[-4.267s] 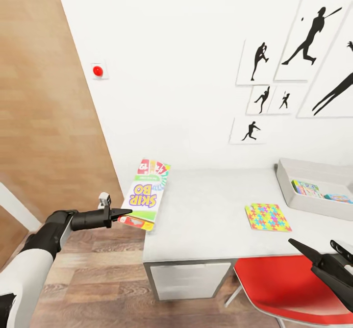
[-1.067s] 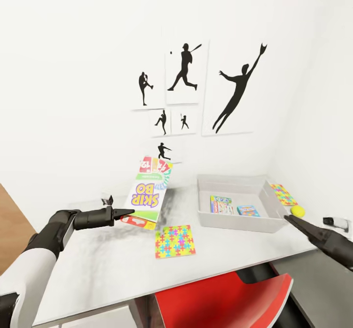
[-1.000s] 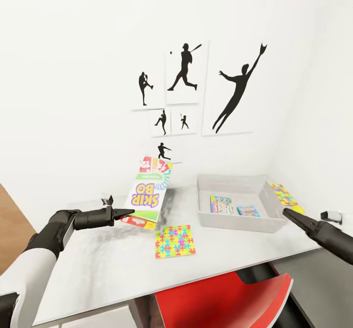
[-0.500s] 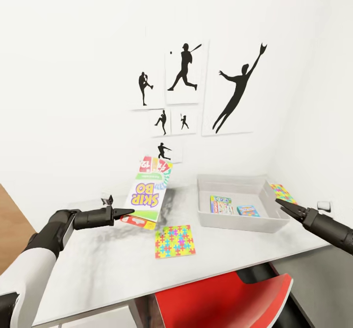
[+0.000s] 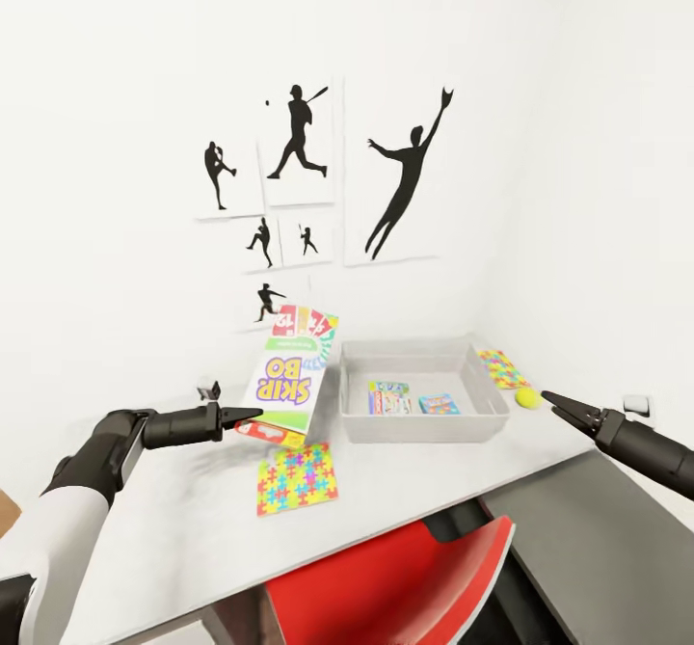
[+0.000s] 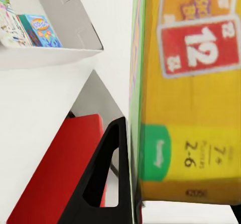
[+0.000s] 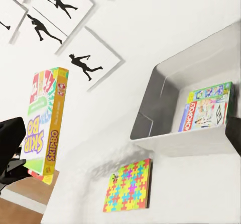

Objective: Put all the toys in the child's room - the three board games (two on the bed and one on the table), the two jigsaw puzzles on the table, and the tennis ball on the table - inside the toy box on the table in the child's room.

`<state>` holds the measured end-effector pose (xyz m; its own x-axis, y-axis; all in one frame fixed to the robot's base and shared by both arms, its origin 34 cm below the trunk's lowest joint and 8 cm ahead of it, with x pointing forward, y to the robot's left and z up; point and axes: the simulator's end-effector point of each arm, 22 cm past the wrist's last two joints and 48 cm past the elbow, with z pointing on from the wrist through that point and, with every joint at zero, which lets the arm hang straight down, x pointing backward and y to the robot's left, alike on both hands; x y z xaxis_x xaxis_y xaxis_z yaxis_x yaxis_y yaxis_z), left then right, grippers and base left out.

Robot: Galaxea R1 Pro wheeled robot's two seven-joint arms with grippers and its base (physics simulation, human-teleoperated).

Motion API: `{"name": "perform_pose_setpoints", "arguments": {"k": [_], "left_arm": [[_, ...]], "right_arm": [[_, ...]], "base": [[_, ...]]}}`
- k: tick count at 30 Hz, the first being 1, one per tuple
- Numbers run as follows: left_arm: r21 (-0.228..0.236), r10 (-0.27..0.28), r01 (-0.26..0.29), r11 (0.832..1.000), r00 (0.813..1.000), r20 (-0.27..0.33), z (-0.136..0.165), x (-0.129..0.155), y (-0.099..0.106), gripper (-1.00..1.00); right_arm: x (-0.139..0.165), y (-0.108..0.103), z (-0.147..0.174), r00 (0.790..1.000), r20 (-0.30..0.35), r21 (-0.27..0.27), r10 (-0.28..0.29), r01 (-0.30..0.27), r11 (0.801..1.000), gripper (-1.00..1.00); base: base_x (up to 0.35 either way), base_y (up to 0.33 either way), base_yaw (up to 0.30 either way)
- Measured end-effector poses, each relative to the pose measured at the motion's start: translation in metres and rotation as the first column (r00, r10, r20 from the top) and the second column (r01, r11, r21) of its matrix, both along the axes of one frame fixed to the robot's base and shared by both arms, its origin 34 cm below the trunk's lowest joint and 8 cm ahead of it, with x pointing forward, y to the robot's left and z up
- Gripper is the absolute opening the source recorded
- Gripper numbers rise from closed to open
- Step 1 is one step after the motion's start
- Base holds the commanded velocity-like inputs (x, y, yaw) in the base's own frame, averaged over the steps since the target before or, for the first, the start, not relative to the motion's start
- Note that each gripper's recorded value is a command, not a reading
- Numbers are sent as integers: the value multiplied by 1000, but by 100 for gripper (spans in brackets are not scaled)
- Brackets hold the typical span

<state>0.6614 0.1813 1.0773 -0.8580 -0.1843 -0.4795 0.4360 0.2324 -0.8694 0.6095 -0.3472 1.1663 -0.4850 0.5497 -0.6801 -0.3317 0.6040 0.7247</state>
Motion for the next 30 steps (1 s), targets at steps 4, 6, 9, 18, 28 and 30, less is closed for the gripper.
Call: {"name": "perform_pose_setpoints", "arguments": {"k": [4,6,9,18,28,30], "left_arm": [[-1,1,-1,1000,1000,0,0,0,0,-100],[-1,1,-1,1000,1000,0,0,0,0,-100],[0,2,-2,1000,1000,0,0,0,1,-100],[-1,3,-3,1000,1000,0,1,0,1,-100],[-2,4,-4,1000,1000,0,1,0,1,-100],[-2,4,-4,1000,1000,0,1,0,1,-100]], "right_arm": [[0,0,0,1000,-1,-1,-1,1,1000,100],[0,0,-1,1000,-2,-1,-1,1,1000,100],[0,0,-1,1000,-2,-2,-3,3,1000,100],[0,-1,-1,1000,-3,-4,-4,4,1000,100],[0,-1,-1,1000,-3,-4,-5,5,1000,100],[0,-1,-1,1000,-4,-4,-5,5,1000,100]], "base": [[0,-9,-116],[0,-24,-37],[2,-53,-13],[118,-9,-2],[184,-1,0],[195,50,0]]}}
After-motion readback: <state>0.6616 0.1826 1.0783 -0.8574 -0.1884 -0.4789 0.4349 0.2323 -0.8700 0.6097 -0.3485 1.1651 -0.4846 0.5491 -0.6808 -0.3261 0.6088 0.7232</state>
